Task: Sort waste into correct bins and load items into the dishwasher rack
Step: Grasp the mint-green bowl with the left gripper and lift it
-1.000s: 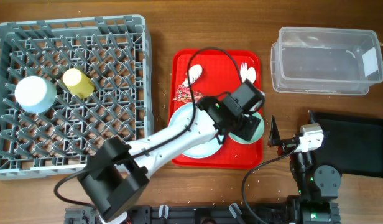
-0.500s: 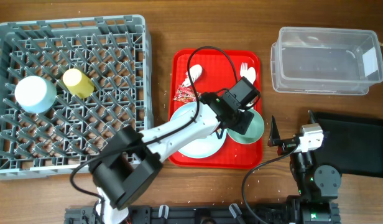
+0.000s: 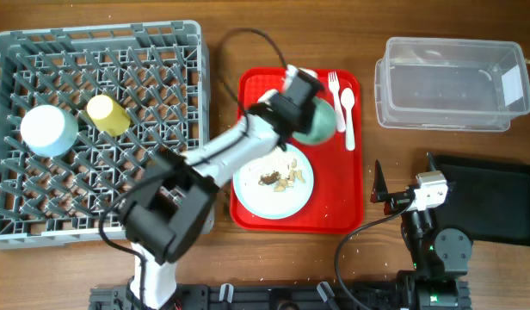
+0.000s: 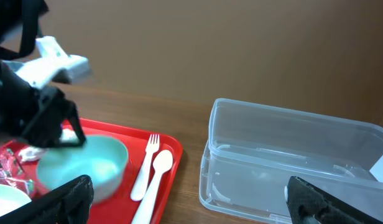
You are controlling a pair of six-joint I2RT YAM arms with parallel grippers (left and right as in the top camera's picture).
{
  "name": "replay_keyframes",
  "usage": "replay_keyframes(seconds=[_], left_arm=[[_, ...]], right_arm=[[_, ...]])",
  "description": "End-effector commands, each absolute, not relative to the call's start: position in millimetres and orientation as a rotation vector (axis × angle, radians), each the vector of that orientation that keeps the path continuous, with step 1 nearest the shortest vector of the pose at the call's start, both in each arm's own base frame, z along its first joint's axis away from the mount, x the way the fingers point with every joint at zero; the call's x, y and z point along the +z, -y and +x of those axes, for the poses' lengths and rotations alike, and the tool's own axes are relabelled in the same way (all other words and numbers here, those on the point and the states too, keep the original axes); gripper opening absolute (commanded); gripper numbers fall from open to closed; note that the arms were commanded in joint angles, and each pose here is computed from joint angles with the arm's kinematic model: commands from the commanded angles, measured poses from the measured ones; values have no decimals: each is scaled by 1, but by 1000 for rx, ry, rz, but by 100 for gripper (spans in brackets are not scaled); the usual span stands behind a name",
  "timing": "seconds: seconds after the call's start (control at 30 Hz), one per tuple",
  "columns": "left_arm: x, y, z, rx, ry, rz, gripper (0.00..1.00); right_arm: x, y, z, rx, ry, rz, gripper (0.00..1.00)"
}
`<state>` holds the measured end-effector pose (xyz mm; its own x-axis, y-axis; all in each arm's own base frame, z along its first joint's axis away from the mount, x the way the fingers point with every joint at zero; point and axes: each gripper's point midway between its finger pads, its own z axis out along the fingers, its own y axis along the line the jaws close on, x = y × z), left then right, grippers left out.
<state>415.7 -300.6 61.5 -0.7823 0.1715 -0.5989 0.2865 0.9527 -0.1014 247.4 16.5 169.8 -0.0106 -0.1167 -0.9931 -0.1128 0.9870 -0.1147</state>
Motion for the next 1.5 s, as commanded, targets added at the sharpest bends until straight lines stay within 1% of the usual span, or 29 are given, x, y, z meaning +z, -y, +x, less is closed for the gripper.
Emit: replay_keyframes(seconds=[0.0,0.1,0.13,0.2,0.3,0.37,0.47,0.57,0.63,0.7,0.83,0.93,1.03,1.1,1.13,1.2,1.33,1.37,1.4,1.47], left_arm=[[94,277,438,-219,-2420,240,50],[124,297,417,-390,-2418,313,55],[134,309,403,-467,-2420,378,55],[143,337,368,-585,-2404,628,57],[124,358,337,-545,-2394,869,62],[105,363,331,-481,-2415,905,62],[76,367,330,-437,-2456,928,61],[53,357,343,-308,-2474,896,57],[48,350,356,-210,-2452,855,57],[43,351,359,-207,-2448,857,56],[37,351,358,-202,-2457,860,49],[57,360,354,-232,-2413,866,49],[113,370,349,-300,-2303,852,50],[138,370,352,-324,-2246,834,50],[141,368,356,-315,-2232,845,50],[130,359,366,-281,-2247,851,53],[81,344,384,-223,-2336,830,53],[65,342,387,-218,-2364,832,52],[51,343,387,-237,-2387,844,52],[44,347,384,-264,-2399,861,52]], right_arm=[[171,-15,247,-20,-1577,-182,100],[171,-15,247,-20,-1577,-182,100],[171,-15,247,-20,-1578,-182,100],[171,-15,247,-20,-1578,-182,100],[171,-15,247,-20,-1577,-182,100],[171,-15,247,-20,-1577,-182,100],[171,-15,247,-20,-1577,-182,100],[171,-15,247,-20,-1577,-182,100],[171,-15,247,-20,-1577,-182,100],[171,-15,247,-20,-1577,-182,100],[171,-15,247,-20,-1577,-182,100],[171,-15,247,-20,-1577,-182,100],[171,-15,247,-20,-1577,-182,100],[171,-15,247,-20,-1577,-182,100],[171,-15,247,-20,-1577,-182,100],[171,-15,247,-20,-1577,-182,100],[171,-15,247,-20,-1577,-182,100],[171,-15,247,-20,-1577,-182,100],[171,-15,247,-20,-1577,-182,100],[171,-15,247,-20,-1577,-182,100]])
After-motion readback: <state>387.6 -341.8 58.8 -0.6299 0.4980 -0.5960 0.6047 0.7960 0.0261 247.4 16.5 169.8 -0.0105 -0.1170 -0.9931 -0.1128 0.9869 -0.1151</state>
